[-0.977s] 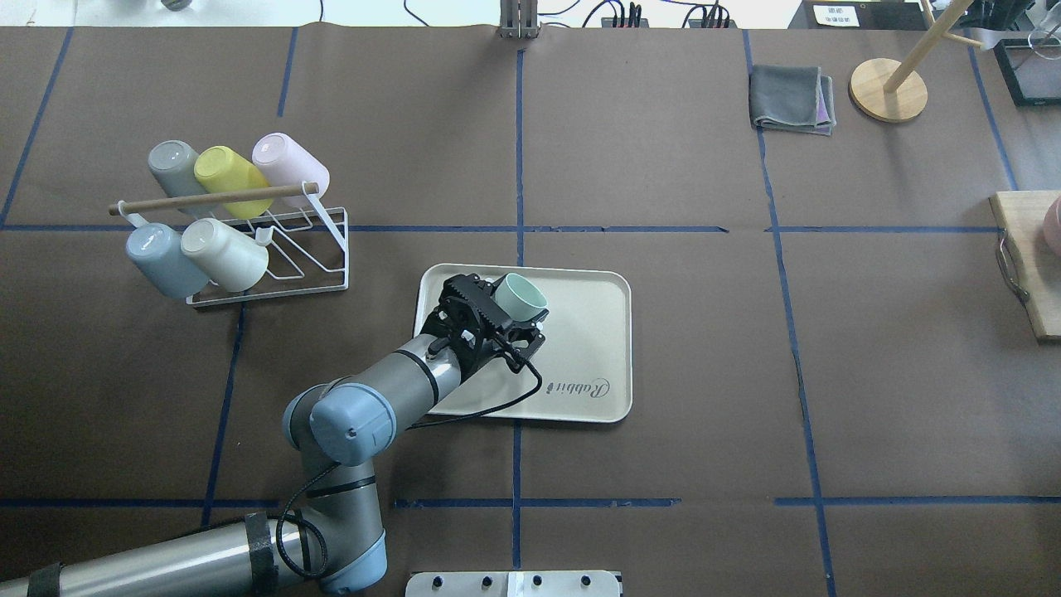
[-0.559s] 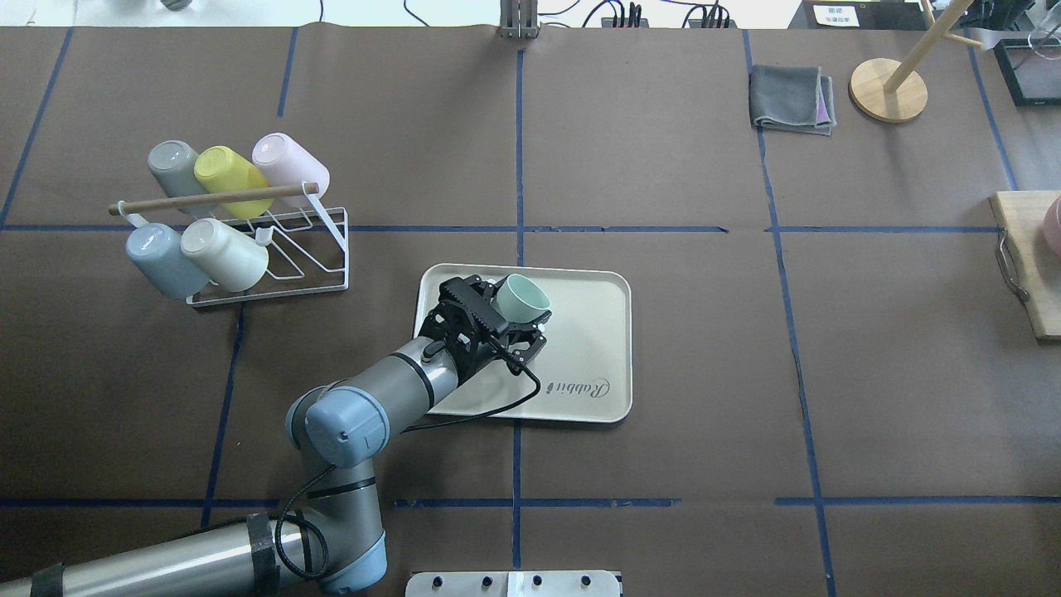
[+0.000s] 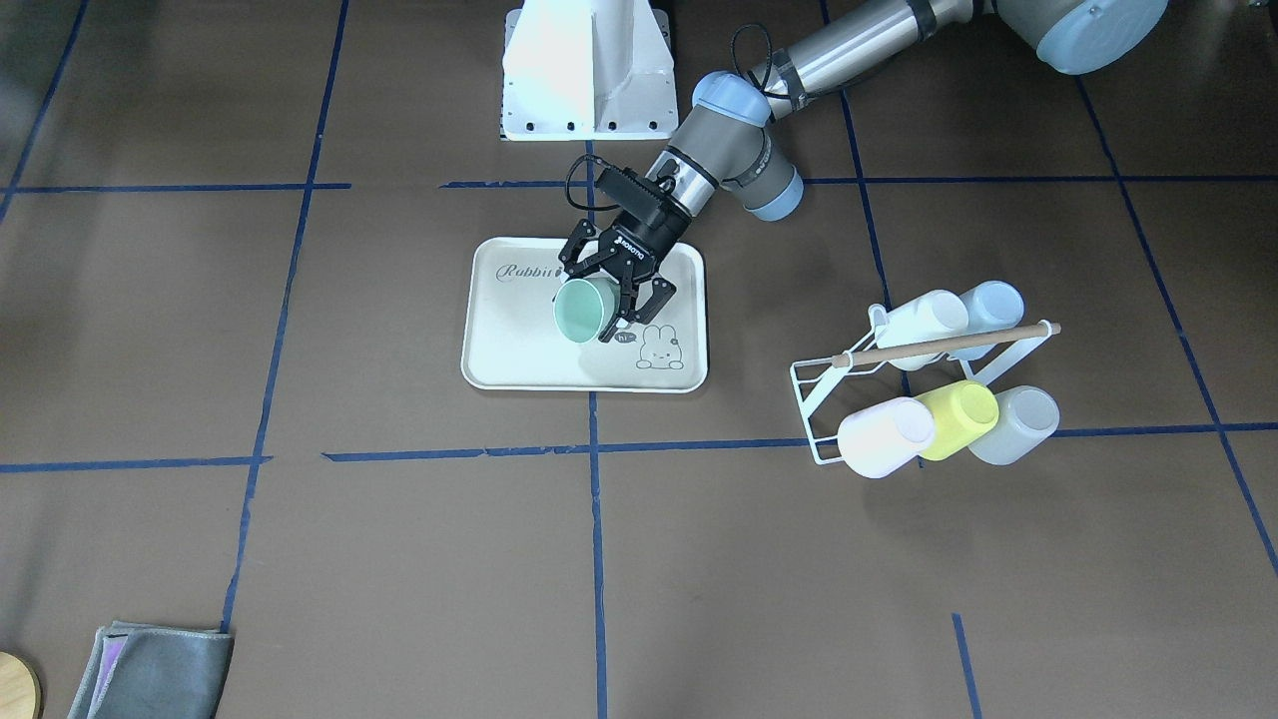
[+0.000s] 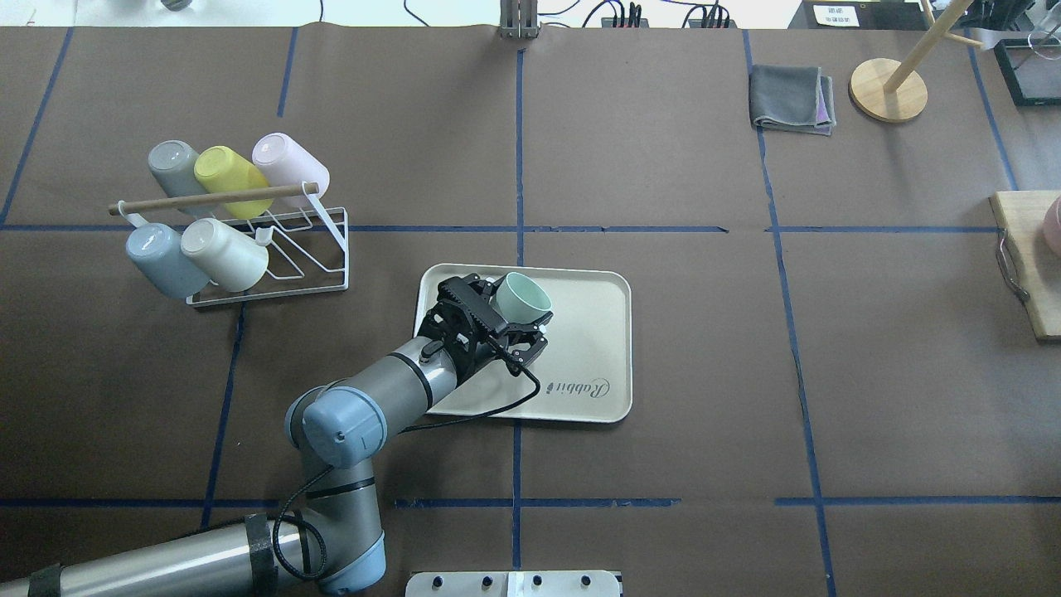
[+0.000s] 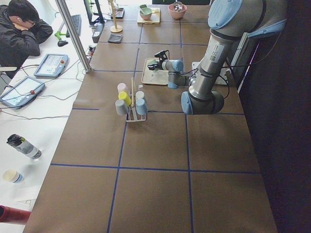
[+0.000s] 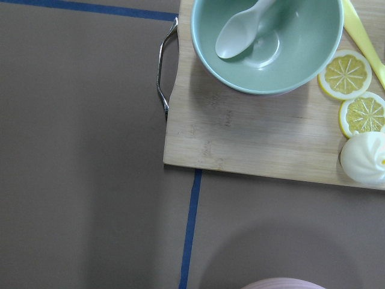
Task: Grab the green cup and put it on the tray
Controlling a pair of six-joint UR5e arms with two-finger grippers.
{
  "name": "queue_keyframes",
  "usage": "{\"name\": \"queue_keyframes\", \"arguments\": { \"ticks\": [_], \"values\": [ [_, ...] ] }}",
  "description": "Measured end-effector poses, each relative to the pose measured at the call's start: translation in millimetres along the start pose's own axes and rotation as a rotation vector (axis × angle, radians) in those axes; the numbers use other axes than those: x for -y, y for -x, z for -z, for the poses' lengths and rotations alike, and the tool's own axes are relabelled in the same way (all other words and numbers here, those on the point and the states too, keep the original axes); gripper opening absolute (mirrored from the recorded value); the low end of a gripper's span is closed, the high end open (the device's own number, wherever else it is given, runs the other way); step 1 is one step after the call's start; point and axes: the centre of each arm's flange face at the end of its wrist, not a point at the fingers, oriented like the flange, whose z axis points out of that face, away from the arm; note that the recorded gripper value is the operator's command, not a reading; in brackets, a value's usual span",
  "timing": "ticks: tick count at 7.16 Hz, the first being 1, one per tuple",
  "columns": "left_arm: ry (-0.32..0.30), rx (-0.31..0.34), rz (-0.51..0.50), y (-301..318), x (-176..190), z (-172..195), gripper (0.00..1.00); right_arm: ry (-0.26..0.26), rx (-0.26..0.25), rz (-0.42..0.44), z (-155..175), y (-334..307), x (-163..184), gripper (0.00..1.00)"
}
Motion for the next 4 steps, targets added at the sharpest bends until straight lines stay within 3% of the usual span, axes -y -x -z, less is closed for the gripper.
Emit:
{"name": "queue_keyframes", "arguments": {
  "ticks": [4],
  "values": [
    [0.000, 0.003, -0.001, 2.3, -1.0, 0.9, 0.84, 0.001, -0.001, -0.001, -0.5, -0.6, -0.3, 1.00]
  ]
}}
